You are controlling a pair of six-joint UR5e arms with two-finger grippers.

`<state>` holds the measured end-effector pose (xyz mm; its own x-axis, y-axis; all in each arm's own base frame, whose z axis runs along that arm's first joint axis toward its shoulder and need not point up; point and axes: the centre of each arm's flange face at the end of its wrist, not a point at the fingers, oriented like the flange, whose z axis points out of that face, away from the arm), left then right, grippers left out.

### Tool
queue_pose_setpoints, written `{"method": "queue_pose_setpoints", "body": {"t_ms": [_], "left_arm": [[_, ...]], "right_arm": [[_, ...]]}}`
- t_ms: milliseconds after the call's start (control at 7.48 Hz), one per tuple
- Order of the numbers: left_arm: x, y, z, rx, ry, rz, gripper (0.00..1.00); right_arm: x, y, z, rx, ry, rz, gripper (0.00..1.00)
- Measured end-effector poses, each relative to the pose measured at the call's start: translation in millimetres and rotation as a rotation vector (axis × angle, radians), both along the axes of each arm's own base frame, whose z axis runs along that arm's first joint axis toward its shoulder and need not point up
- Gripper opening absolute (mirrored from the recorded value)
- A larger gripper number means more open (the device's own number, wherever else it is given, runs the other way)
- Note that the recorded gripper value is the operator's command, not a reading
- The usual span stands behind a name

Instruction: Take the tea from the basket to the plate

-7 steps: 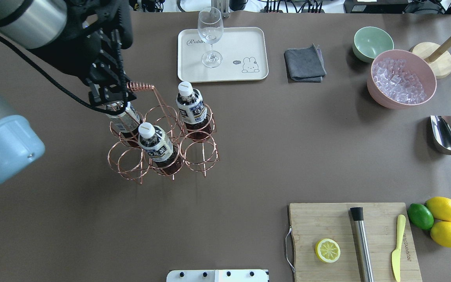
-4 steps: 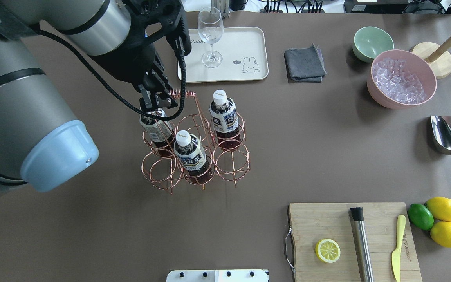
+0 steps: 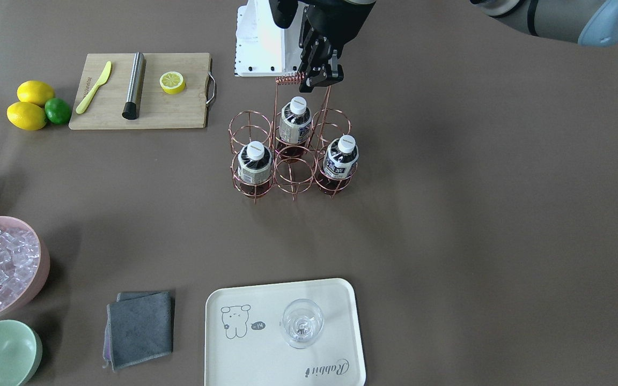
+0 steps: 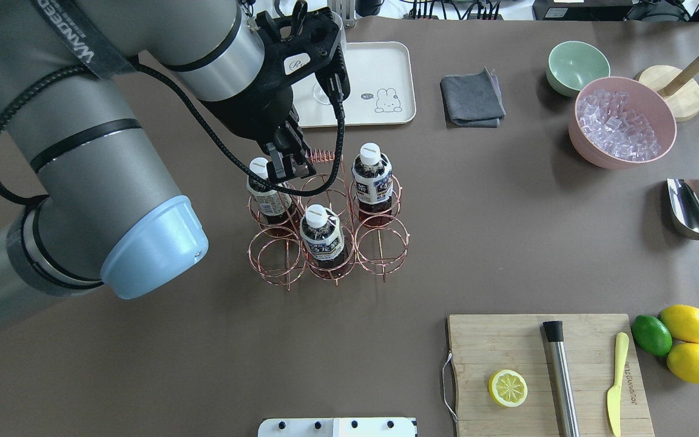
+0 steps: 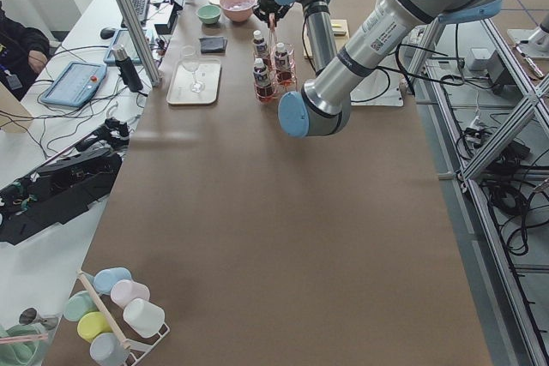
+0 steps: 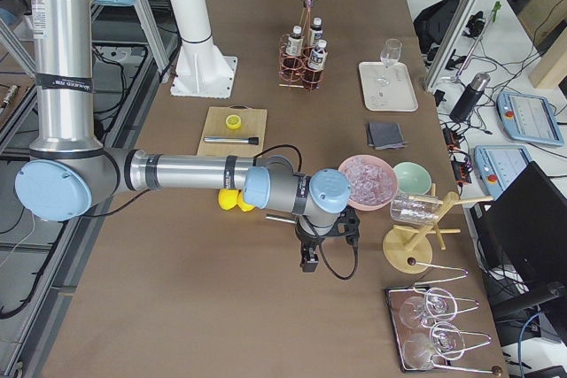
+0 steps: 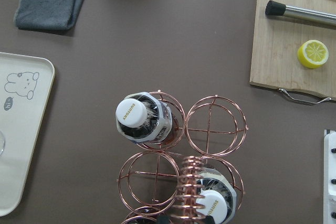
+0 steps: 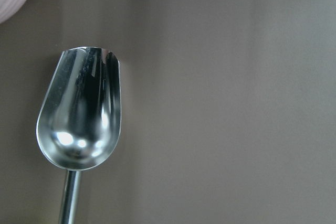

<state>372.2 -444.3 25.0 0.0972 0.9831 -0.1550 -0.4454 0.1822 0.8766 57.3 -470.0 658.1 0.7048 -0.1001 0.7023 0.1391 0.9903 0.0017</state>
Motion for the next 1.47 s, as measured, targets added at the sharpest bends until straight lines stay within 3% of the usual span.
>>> {"method": "queue_pose_setpoints", "body": {"t_ms": [267, 668, 935, 1069, 1203, 1470], "left_arm": [[7.7, 3.2, 1.2, -0.003, -0.002, 0.007, 0.00], [22.0, -6.2, 8.9, 0.002, 0.001, 0.010, 0.00], [26.1, -10.2, 11.7, 0.005, 0.005, 0.010, 0.00], [25.3, -10.9, 12.5, 0.006, 0.006, 0.008, 0.00], [24.1, -11.5, 12.9, 0.006, 0.006, 0.006, 0.00], [21.8, -11.5, 12.6, 0.007, 0.008, 0.003, 0.00]], "right_arm": [[-16.4, -9.9, -35.1, -0.041, -0.044, 0.075, 1.00], [-85.3, -25.1, -130.9, -0.114, -0.075, 0.174, 1.00], [-200.3, -58.7, -241.6, -0.251, -0.117, 0.237, 1.00], [-240.3, -64.7, -280.1, -0.289, -0.113, 0.258, 1.00], [-256.6, -66.0, -296.2, -0.309, -0.110, 0.270, 1.00], [-284.5, -68.6, -325.8, -0.416, -0.100, 0.340, 1.00]]}}
